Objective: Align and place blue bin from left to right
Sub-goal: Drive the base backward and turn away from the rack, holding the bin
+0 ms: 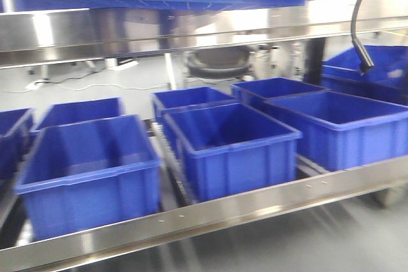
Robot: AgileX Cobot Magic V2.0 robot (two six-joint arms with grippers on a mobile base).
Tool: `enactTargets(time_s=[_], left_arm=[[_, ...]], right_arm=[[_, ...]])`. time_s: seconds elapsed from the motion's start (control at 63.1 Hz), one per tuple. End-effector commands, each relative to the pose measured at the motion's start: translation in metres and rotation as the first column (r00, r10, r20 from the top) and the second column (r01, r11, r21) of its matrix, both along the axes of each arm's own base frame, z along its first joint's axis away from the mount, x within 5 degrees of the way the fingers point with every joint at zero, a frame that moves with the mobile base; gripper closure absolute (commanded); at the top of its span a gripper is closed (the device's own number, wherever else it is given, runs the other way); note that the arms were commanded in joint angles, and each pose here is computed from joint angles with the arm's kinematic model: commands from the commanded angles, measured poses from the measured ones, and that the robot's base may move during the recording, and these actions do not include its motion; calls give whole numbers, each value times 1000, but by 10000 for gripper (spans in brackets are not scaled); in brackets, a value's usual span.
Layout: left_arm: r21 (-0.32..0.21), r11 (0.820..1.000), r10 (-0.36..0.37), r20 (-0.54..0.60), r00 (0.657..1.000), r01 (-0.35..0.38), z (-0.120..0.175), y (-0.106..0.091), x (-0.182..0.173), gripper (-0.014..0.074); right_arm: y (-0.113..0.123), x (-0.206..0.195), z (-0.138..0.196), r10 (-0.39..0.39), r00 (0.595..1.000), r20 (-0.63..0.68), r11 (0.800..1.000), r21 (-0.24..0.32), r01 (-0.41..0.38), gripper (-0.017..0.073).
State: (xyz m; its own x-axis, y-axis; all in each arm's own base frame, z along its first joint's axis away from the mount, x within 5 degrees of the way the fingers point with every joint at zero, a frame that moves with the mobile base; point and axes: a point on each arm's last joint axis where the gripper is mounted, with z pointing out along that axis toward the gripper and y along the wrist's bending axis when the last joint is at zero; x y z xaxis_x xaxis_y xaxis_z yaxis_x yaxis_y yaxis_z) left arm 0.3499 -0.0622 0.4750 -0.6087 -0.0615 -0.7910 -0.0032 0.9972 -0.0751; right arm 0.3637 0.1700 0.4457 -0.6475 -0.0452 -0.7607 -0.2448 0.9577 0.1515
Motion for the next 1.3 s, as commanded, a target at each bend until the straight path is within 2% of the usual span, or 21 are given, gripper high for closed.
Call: enactTargets(time_s=[0.0,1.283], left_arm=[[-6,1000,-5,122,993,6,21,3,-7,603],[-6,1000,-5,122,993,6,21,3,-7,603]], right_arm=[[-5,-6,23,7,991,134,1000,16,-10,629],[-5,-6,23,7,991,134,1000,16,-10,629]])
